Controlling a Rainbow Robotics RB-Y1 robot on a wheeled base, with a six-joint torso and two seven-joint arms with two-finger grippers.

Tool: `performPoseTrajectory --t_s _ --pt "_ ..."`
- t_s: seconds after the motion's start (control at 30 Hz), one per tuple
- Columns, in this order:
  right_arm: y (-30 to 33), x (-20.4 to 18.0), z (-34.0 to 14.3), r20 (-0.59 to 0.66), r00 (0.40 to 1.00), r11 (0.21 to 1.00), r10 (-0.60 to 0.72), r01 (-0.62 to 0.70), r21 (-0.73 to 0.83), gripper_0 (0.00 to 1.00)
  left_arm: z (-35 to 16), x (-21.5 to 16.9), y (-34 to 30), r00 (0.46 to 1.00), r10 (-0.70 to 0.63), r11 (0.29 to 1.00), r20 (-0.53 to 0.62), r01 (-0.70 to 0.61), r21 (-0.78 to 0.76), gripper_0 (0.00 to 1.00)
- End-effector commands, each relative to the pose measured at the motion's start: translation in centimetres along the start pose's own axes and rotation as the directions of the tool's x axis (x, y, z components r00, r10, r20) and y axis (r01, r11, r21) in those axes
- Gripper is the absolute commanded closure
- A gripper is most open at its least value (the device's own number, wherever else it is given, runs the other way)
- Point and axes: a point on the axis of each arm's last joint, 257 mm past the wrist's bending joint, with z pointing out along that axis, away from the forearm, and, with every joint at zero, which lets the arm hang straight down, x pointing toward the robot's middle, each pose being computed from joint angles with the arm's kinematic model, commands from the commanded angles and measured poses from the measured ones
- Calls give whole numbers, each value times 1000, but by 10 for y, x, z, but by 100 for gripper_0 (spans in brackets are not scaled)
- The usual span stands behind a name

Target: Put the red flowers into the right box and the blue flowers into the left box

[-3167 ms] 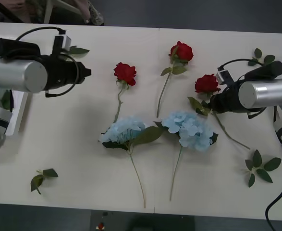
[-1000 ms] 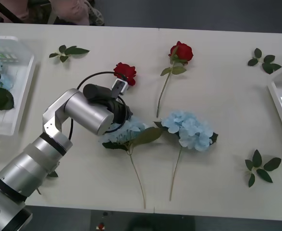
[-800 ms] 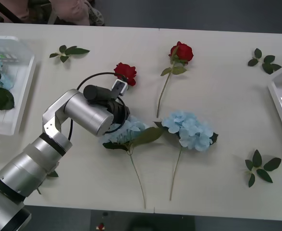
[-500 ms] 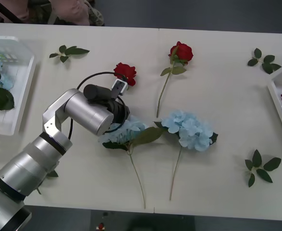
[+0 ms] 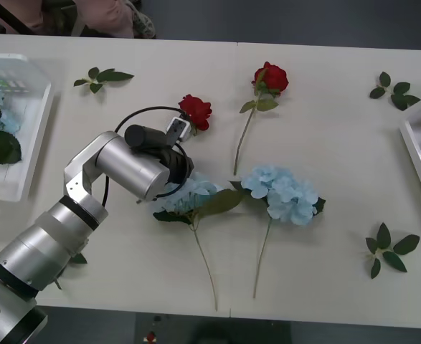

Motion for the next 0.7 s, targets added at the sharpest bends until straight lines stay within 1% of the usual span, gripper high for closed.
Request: performPoseTrajectory --t_s 0.03,0.2,0.33,0.4,0.57,0.7 --pt "34 -36 -9 76 996 999 35 -33 -20 0 5 13 12 999 -38 999 -30 38 -17 100" --pt "87 -38 -3 59 995 995 83 -79 -68 0 4 11 18 999 -35 999 -23 34 -31 100" --pt "131 -40 4 63 992 987 107 -98 -127 0 -9 -10 26 999 -48 998 19 49 -27 100" --pt "152 -40 9 56 992 983 111 -101 -155 0 -20 -18 31 998 -62 998 21 62 -21 100" --pt "207 -23 26 -6 996 971 93 -92 -222 0 -65 -26 54 999 -45 998 -24 44 -33 100" --pt "243 -1 34 -82 994 964 71 -90 -249 0 -94 -21 65 997 -32 999 -70 31 -14 100"
